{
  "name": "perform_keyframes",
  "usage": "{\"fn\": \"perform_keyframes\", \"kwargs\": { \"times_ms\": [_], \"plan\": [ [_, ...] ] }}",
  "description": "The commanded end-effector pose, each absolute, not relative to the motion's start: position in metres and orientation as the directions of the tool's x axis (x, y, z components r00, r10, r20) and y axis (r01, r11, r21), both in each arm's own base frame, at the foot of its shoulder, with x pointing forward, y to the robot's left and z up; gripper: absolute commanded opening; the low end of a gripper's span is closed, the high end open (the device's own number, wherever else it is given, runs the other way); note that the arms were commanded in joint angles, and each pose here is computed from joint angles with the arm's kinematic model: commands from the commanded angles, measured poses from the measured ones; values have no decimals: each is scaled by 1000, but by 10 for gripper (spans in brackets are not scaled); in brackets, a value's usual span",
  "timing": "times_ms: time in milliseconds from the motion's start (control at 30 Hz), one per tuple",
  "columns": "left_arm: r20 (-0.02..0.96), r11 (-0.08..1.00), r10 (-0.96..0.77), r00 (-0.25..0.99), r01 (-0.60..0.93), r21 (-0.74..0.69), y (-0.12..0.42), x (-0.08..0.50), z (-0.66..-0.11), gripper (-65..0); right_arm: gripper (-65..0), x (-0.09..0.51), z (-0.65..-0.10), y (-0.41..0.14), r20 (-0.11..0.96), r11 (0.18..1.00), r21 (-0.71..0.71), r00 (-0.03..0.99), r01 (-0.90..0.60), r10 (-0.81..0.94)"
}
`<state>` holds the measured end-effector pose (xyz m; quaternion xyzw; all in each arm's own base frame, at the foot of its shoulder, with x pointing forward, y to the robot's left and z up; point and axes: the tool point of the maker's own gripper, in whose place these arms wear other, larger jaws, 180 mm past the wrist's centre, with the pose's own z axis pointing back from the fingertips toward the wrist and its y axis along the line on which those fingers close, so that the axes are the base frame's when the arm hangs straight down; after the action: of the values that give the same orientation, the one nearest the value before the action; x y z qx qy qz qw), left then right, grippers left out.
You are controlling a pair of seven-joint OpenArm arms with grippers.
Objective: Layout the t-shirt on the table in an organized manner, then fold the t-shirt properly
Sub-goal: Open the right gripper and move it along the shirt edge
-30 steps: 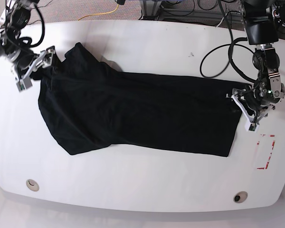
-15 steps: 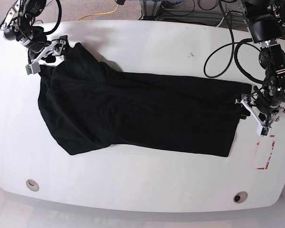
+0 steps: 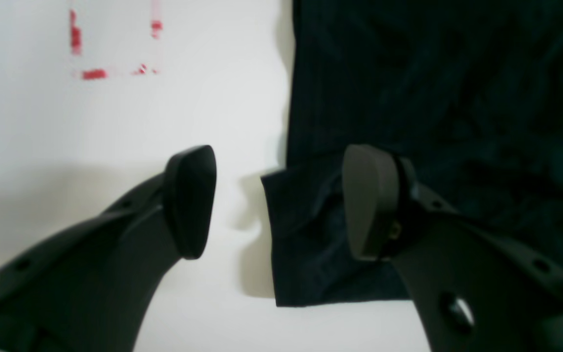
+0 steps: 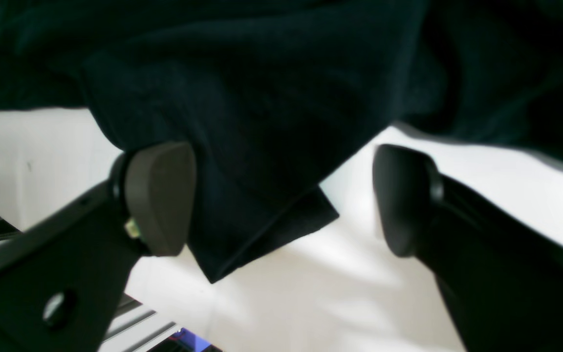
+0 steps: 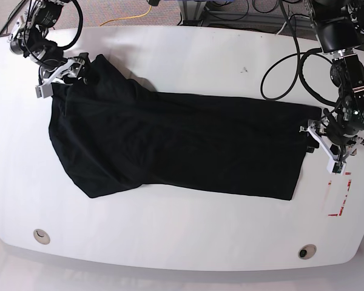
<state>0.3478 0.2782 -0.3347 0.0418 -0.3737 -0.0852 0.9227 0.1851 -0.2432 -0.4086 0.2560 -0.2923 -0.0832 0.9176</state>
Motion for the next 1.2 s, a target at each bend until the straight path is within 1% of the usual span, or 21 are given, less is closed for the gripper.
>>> {"fn": "perform_keyframes", "kwargs": {
  "times_ms": [0, 167, 300, 367, 433, 500, 700, 767, 833, 900, 967, 1067, 1167],
  "plan": [
    [721, 979, -202, 663, 122, 162, 282, 358, -316, -264, -101, 181, -413, -235, 469, 859, 512, 844, -20, -260],
    [713, 979, -202, 672, 124, 161, 282, 354, -320, -264, -103, 183, -416, -218, 459, 848, 527, 860, -62, -222],
    [710, 979, -202, 675, 125, 160, 282, 353, -322, -264, -106, 182, -419, -204, 448, 831, 553, 864, -65, -230],
    [709, 979, -202, 676, 125, 160, 282, 352, -323, -264, -124, 181, -420, -203, 447, 829, 555, 864, -65, -232],
    [709, 979, -202, 676, 125, 160, 282, 352, -323, -264, -182, 181, -420, -203, 447, 829, 555, 864, -65, -232],
    [709, 979, -202, 676, 125, 160, 282, 352, -323, -264, -277, 181, -420, -203, 445, 829, 555, 865, -65, -231],
    [709, 979, -202, 676, 125, 160, 282, 352, -323, -264, -650, 183, -414, -205, 463, 839, 538, 860, -82, -213],
    [708, 979, -203, 676, 125, 162, 283, 352, -322, -264, -650, 184, -409, -205, 474, 847, 523, 859, -99, -192],
    [707, 979, -204, 677, 125, 163, 283, 352, -323, -264, -618, 184, -404, -206, 480, 857, 502, 862, -117, -164],
    [707, 979, -204, 677, 125, 163, 283, 352, -323, -264, -626, 185, -398, -209, 489, 868, 477, 862, -139, -131],
    [707, 979, -203, 677, 125, 161, 282, 352, -323, -264, -650, 189, -388, -211, 511, 881, 441, 855, -172, -89],
    [707, 979, -203, 677, 125, 161, 282, 352, -323, -264, -650, 195, -375, -210, 538, 892, 398, 842, -215, -37],
    [706, 979, -202, 679, 125, 161, 282, 352, -324, -264, -650, 210, -356, -209, 595, 900, 352, 804, -259, -1]
  ]
}}
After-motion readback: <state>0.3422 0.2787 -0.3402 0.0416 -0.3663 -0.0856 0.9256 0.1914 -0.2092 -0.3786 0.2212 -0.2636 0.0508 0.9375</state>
